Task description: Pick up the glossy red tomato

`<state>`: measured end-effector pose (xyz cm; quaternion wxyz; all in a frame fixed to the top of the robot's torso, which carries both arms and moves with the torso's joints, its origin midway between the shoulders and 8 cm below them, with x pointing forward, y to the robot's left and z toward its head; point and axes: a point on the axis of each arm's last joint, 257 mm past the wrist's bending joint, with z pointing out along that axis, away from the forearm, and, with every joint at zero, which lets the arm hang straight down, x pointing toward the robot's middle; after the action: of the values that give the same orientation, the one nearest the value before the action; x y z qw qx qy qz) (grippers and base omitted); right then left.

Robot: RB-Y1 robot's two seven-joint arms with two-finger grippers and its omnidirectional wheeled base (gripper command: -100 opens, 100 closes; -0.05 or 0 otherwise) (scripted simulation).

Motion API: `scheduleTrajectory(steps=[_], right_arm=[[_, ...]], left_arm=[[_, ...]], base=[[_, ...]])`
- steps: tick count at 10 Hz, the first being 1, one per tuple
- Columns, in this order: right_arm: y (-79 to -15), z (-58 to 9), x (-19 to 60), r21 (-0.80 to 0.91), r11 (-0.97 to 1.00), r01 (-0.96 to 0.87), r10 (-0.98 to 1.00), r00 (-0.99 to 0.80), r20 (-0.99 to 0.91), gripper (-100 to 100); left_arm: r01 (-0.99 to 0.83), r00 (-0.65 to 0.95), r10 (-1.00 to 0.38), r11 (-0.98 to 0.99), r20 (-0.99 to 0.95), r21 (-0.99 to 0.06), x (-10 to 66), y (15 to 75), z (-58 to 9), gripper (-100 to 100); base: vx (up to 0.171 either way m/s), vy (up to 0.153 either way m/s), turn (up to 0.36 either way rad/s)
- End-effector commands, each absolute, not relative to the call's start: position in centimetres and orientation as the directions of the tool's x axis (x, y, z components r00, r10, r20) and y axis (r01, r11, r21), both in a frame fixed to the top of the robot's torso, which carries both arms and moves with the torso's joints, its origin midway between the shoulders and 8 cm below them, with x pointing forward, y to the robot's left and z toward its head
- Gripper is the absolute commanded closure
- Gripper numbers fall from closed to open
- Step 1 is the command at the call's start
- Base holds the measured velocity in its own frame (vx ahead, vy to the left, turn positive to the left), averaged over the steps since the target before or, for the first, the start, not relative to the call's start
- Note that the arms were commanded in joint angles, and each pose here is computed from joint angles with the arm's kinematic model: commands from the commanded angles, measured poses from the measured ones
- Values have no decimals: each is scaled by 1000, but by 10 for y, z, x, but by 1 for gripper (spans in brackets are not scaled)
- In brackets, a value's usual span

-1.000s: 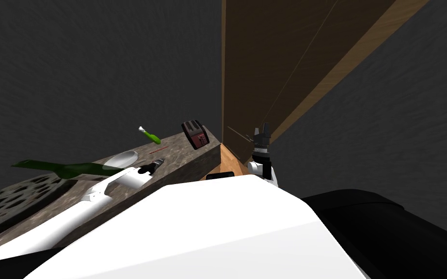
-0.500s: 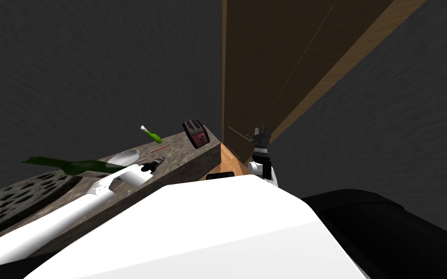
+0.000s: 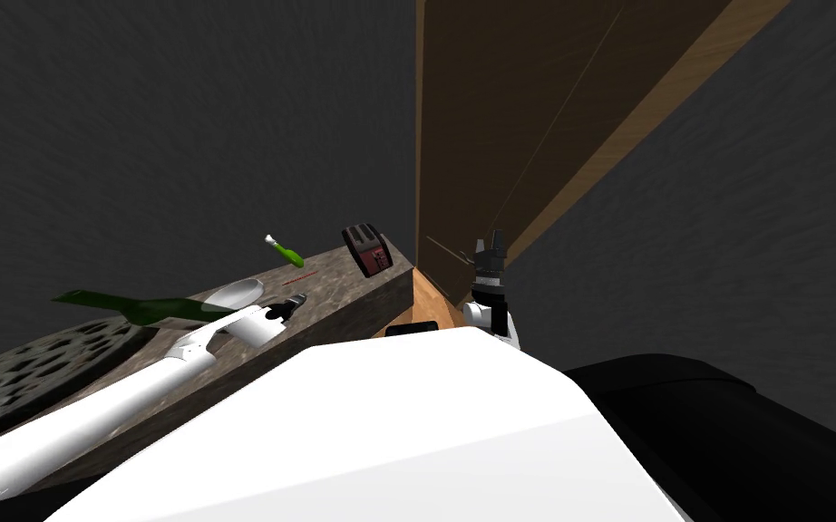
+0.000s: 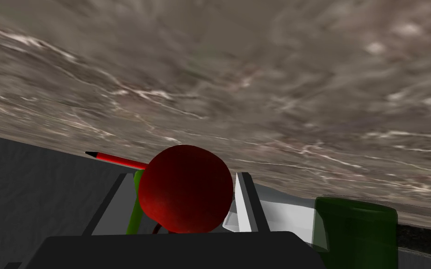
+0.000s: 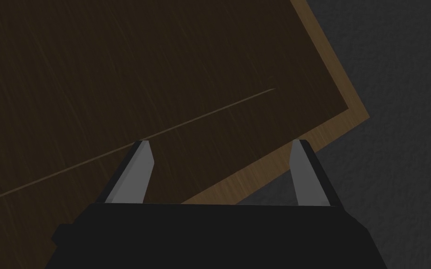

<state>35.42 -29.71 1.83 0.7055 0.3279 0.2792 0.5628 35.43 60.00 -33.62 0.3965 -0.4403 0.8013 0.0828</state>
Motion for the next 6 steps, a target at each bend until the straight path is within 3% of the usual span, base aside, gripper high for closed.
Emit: scheduleTrajectory(steps=[1, 3, 4, 5, 6], right_arm=[[-297, 18, 354, 777, 151, -611, 977, 211, -25, 0], [-297, 18, 354, 777, 151, -611, 977, 211, -25, 0], [-297, 18, 354, 777, 151, -611, 977, 211, -25, 0], [-297, 18, 354, 777, 151, -611, 977, 211, -25, 0], [-297, 18, 354, 777, 151, -611, 977, 211, -25, 0]], left_arm=[[-771, -298, -640, 599, -708, -216, 354, 600, -336, 100], [-770, -298, -640, 599, -708, -217, 355, 600, -336, 100], [-770, -299, -640, 600, -708, -217, 355, 600, -336, 0], [-769, -306, -645, 601, -700, -217, 348, 594, -340, 100], [-768, -314, -656, 601, -686, -223, 341, 586, -346, 100]], base=[[0, 0, 0], [0, 0, 0], [0, 0, 0], [17, -3, -13], [42, 8, -15]])
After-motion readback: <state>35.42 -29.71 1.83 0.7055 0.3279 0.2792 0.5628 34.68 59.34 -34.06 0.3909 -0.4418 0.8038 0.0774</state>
